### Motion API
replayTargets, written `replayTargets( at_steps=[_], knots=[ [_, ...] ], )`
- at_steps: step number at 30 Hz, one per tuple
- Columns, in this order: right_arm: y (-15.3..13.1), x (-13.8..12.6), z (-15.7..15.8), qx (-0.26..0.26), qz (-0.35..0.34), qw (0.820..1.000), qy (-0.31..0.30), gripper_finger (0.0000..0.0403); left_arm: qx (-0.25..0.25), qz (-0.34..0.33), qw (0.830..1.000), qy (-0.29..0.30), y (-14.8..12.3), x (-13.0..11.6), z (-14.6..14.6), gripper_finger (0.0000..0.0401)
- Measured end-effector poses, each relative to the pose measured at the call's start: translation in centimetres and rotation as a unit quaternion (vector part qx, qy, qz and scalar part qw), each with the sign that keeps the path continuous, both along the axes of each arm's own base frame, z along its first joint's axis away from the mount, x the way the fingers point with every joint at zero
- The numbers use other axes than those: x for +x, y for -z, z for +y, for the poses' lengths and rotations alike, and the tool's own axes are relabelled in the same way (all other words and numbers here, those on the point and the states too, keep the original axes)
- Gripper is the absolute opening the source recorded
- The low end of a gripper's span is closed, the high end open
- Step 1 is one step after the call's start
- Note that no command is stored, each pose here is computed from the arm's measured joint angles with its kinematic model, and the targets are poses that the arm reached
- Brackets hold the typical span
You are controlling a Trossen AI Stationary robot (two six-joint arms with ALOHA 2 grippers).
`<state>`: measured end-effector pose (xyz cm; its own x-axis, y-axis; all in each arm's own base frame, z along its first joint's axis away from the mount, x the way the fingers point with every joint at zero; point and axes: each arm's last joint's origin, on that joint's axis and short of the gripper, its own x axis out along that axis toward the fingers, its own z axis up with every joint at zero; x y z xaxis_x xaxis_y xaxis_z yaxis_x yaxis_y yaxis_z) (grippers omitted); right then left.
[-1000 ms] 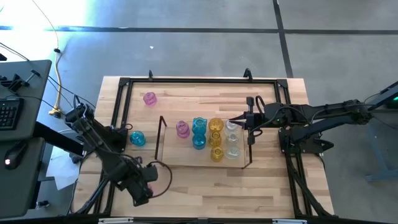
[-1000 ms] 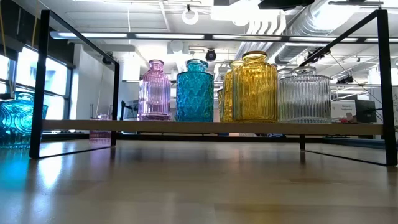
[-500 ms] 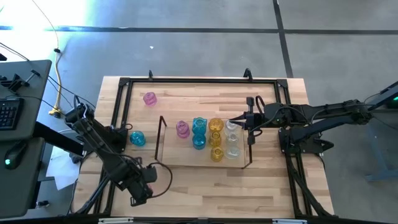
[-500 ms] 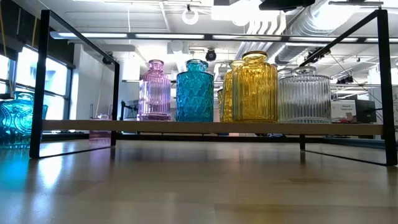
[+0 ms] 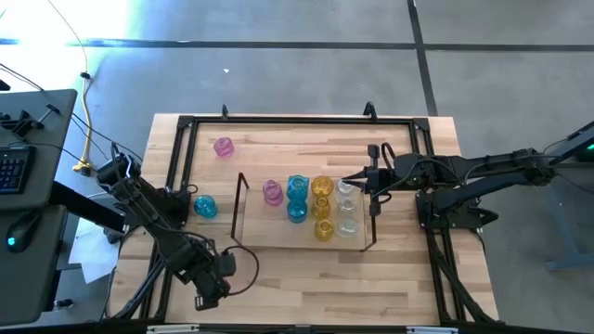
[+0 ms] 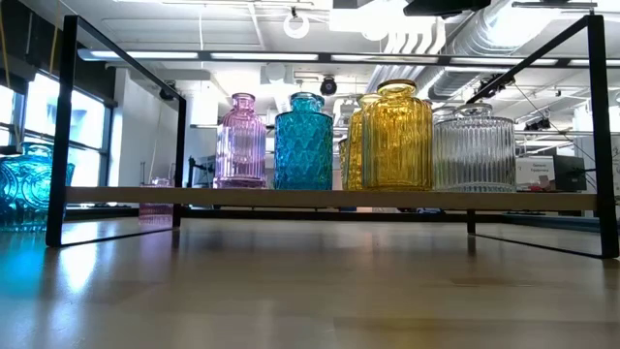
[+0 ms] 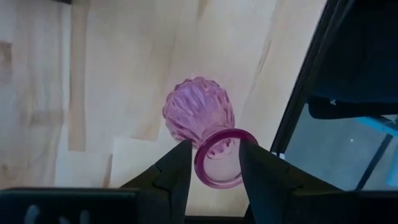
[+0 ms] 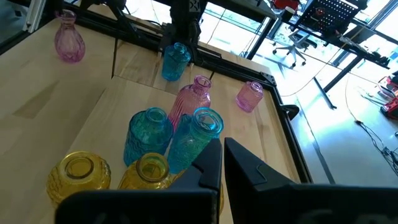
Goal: Sort vases onto shelf
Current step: Put the bottom purple vase on the shelf aligned with the other purple vase
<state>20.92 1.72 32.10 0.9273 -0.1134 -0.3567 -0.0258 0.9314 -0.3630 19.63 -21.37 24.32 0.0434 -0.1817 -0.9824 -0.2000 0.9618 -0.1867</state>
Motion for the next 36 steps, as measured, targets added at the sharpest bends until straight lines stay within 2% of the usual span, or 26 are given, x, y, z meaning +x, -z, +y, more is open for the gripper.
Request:
replayTargets(
  at_steps=[7,16,26,29,33,36],
  knots=[
    [0.0,0.0,0.0,0.000,0.000,1.000,0.000,0.0000,-0.001,-0.002,1.000,0.002,0.1,0.0,0.0,0.0123],
    [0.0,0.0,0.0,0.000,0.000,1.000,0.000,0.0000,0.012,0.004,1.000,0.010,0.4,-0.1,0.1,0.0086],
    [0.0,0.0,0.0,0.000,0.000,1.000,0.000,0.0000,0.021,0.021,0.999,0.017,0.4,-0.4,0.4,0.0088],
    [0.0,0.0,0.0,0.000,0.000,1.000,0.000,0.0000,0.020,0.020,0.999,0.023,0.4,-0.3,0.4,0.0074],
    [0.0,0.0,0.0,0.000,0.000,1.000,0.000,0.0000,0.016,0.019,0.999,0.029,0.4,0.2,0.8,0.0028],
    [0.0,0.0,0.0,0.000,0.000,1.000,0.000,0.0000,-0.003,0.030,0.999,0.041,0.4,0.5,1.1,0.0009]
  ],
)
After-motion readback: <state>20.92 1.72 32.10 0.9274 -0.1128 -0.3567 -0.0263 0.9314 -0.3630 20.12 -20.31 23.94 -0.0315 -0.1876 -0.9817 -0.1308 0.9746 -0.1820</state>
